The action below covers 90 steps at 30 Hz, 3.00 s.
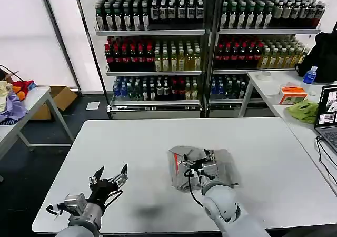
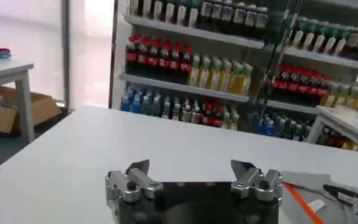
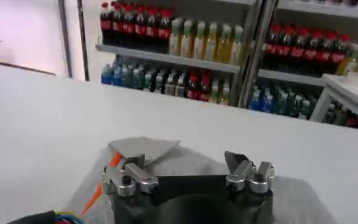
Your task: Fold and organize the clothes.
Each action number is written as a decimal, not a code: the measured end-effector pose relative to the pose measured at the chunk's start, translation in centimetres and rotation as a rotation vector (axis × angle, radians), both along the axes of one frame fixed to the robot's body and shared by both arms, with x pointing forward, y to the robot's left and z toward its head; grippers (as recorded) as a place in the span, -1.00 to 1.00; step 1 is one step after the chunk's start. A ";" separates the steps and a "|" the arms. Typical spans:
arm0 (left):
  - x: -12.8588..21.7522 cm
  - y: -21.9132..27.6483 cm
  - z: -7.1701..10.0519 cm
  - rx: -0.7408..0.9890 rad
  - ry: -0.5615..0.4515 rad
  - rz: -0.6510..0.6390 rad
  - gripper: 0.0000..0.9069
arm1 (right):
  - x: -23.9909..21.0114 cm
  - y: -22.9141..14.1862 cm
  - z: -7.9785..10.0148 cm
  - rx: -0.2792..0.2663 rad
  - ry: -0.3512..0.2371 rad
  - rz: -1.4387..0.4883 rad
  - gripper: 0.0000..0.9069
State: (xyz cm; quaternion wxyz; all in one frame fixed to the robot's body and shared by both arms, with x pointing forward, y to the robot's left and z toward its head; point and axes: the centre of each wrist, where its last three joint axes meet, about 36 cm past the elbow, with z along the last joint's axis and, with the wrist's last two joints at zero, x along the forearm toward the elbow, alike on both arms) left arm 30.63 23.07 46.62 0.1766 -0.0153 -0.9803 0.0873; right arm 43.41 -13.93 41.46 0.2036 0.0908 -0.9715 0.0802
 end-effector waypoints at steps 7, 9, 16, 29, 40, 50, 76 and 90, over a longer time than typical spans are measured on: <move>-0.2 -0.1 -0.2 0.000 0.009 -0.011 1.00 | 0.0 0.1 -0.9 0.013 0.030 -0.027 1.00; -0.3 -0.1 -0.3 -0.002 0.012 -0.017 1.00 | 0.1 0.1 -0.9 0.021 0.032 -0.033 1.00; -0.4 -0.1 -0.5 -0.003 0.022 -0.020 1.00 | -0.1 -0.1 0.0 0.056 0.018 -0.063 1.00; -0.2 -0.7 -0.8 -0.016 0.024 -0.023 1.00 | -2.7 -2.3 0.5 0.067 0.024 -0.086 1.00; -0.5 -0.4 -0.9 -0.012 0.026 -0.017 1.00 | -3.0 -2.2 -0.7 0.080 0.074 -0.088 1.00; -0.5 -0.4 -0.4 -0.006 0.014 -0.021 1.00 | -3.3 -3.7 0.9 0.106 0.053 -0.118 1.00; 0.6 0.8 -0.5 0.072 -0.185 0.048 1.00 | -8.8 -13.3 7.3 -0.018 -0.133 -0.301 1.00; 1.0 0.9 -0.8 0.075 -0.197 0.048 1.00 | -10.2 -13.9 6.8 -0.069 -0.121 -0.317 1.00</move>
